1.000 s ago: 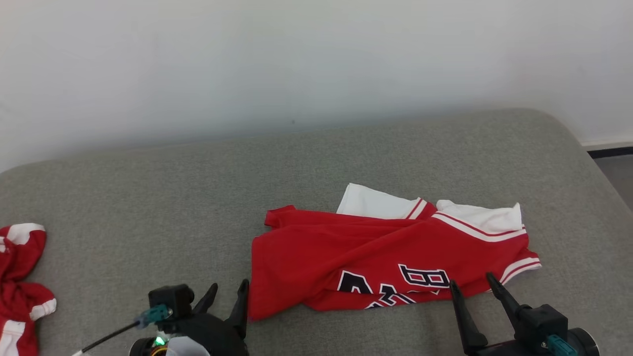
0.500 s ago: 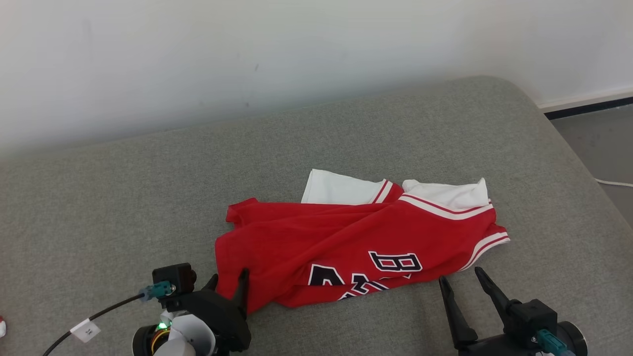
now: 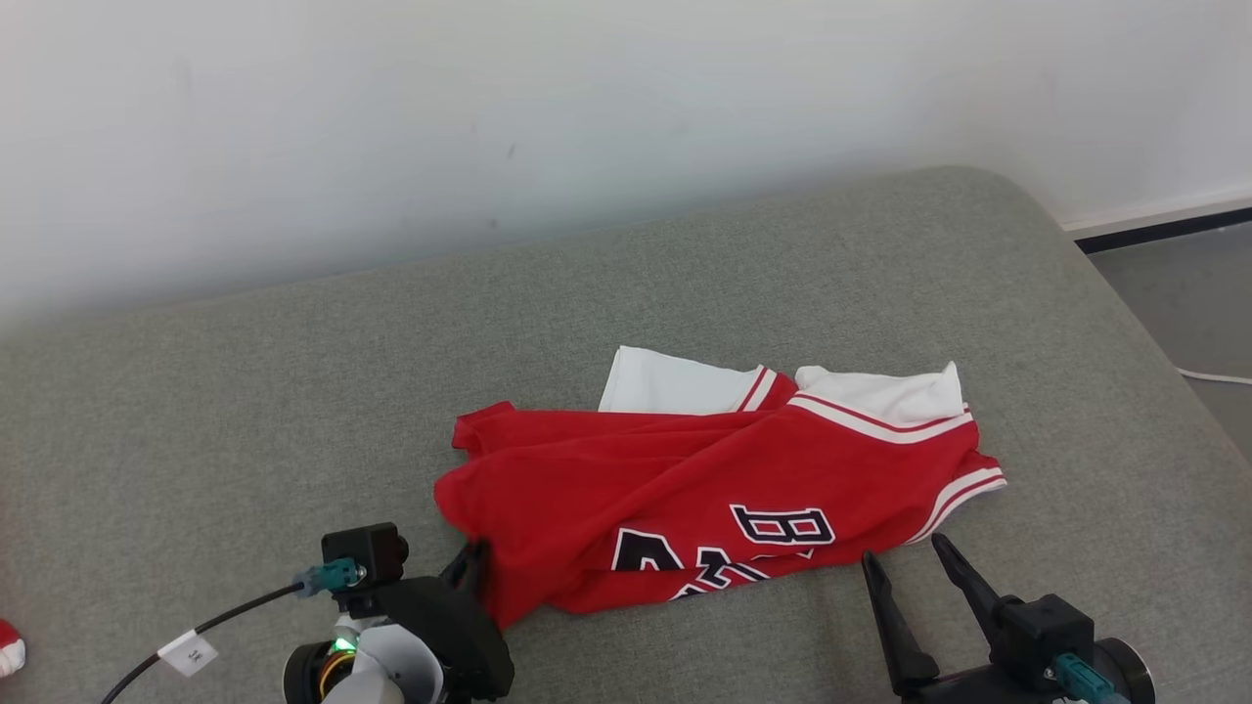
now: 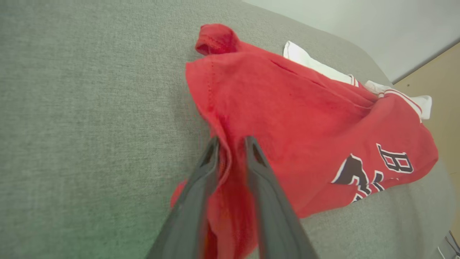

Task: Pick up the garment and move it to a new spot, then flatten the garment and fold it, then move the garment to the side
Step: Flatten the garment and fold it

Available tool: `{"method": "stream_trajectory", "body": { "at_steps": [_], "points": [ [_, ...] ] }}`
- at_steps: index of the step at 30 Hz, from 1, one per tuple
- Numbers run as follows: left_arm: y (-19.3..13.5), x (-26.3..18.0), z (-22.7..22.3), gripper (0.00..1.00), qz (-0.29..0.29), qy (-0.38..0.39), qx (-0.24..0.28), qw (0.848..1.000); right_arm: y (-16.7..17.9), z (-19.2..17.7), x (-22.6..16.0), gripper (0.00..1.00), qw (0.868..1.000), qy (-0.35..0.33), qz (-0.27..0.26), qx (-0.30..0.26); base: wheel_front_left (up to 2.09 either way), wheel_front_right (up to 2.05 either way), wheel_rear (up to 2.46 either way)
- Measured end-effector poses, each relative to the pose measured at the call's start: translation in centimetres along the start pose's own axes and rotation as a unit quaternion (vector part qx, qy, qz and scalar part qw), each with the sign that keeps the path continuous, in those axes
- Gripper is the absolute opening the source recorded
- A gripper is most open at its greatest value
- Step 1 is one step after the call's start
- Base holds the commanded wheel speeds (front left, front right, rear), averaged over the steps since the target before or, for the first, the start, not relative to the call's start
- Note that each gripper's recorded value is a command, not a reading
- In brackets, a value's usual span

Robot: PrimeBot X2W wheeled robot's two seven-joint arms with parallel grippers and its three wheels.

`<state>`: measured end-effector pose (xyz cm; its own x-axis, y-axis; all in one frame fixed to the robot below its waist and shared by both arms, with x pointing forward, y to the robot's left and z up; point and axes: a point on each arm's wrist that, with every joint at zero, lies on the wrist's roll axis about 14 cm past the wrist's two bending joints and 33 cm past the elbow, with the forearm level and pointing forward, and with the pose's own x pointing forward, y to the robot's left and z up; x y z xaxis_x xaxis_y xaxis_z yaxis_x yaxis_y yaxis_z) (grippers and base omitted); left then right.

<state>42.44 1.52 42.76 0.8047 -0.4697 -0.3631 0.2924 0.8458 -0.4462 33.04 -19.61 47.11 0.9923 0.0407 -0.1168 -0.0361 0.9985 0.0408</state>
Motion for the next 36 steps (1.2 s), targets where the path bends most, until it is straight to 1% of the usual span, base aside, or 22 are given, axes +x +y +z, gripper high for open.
{"method": "stream_trajectory", "body": {
  "at_steps": [1, 5, 11, 16, 20, 26, 29, 30, 31, 32, 33, 36],
  "points": [
    [-0.1, 0.0, 0.0, 0.00, -0.002, -0.002, 0.002, 1.000, 0.0, 0.0, 0.0, 1.00, 1.000, -0.001, 0.000, 0.000, 0.00, 0.00, 0.00],
    [-0.4, -0.3, 0.7, 0.00, -0.007, -0.024, -0.001, 1.000, -0.1, 0.2, 0.0, 1.00, 1.000, -0.002, 0.001, 0.000, 0.00, 0.00, 0.00],
    [-0.2, -1.9, 0.2, 0.00, -0.009, -0.048, -0.031, 0.998, 0.1, 0.1, 0.1, 1.00, 1.000, 0.000, 0.005, -0.001, 0.00, 0.00, 0.00],
    [-0.4, -4.3, -1.0, 0.00, -0.021, -0.052, -0.051, 0.997, 0.8, 0.1, 0.3, 1.00, 1.000, 0.001, 0.016, 0.000, 0.00, 0.00, 0.00],
    [0.6, -5.8, -1.5, 0.00, -0.003, -0.050, -0.043, 0.998, 1.2, 0.3, 0.5, 1.00, 1.000, 0.000, 0.022, 0.000, 0.00, 0.00, 0.00],
    [2.2, -7.4, -4.1, 0.00, 0.024, -0.003, -0.013, 1.000, 1.7, 0.1, 0.8, 1.00, 1.000, 0.003, 0.030, 0.001, 0.00, 0.00, 0.00],
    [2.0, -7.6, -4.4, 0.00, 0.022, 0.005, -0.013, 1.000, 1.8, -0.1, 0.9, 1.00, 0.999, 0.006, 0.031, 0.003, 0.00, 0.00, 0.00],
    [1.9, -7.7, -4.8, 0.11, 0.021, 0.013, -0.012, 1.000, 1.8, -0.1, 0.9, 1.00, 0.999, 0.007, 0.031, 0.003, 0.00, 0.00, 0.00],
    [1.9, -7.8, -5.0, 0.52, 0.021, 0.017, -0.012, 1.000, 1.8, -0.1, 0.9, 1.00, 0.999, 0.007, 0.031, 0.003, 0.00, 0.00, 0.00],
    [1.9, -7.8, -4.9, 0.86, 0.021, 0.016, -0.011, 1.000, 1.8, -0.2, 0.9, 1.00, 0.999, 0.008, 0.031, 0.004, 0.00, 0.00, 0.00],
    [1.9, -7.8, -4.8, 1.00, 0.022, 0.015, -0.011, 1.000, 1.8, -0.2, 0.9, 1.00, 0.999, 0.008, 0.031, 0.004, 0.00, 0.00, 0.00],
    [2.1, -7.9, -4.5, 1.00, 0.027, 0.010, -0.008, 1.000, 1.9, -0.2, 1.0, 1.00, 0.999, 0.009, 0.032, 0.005, 0.00, 0.00, 0.00]
  ]
}}
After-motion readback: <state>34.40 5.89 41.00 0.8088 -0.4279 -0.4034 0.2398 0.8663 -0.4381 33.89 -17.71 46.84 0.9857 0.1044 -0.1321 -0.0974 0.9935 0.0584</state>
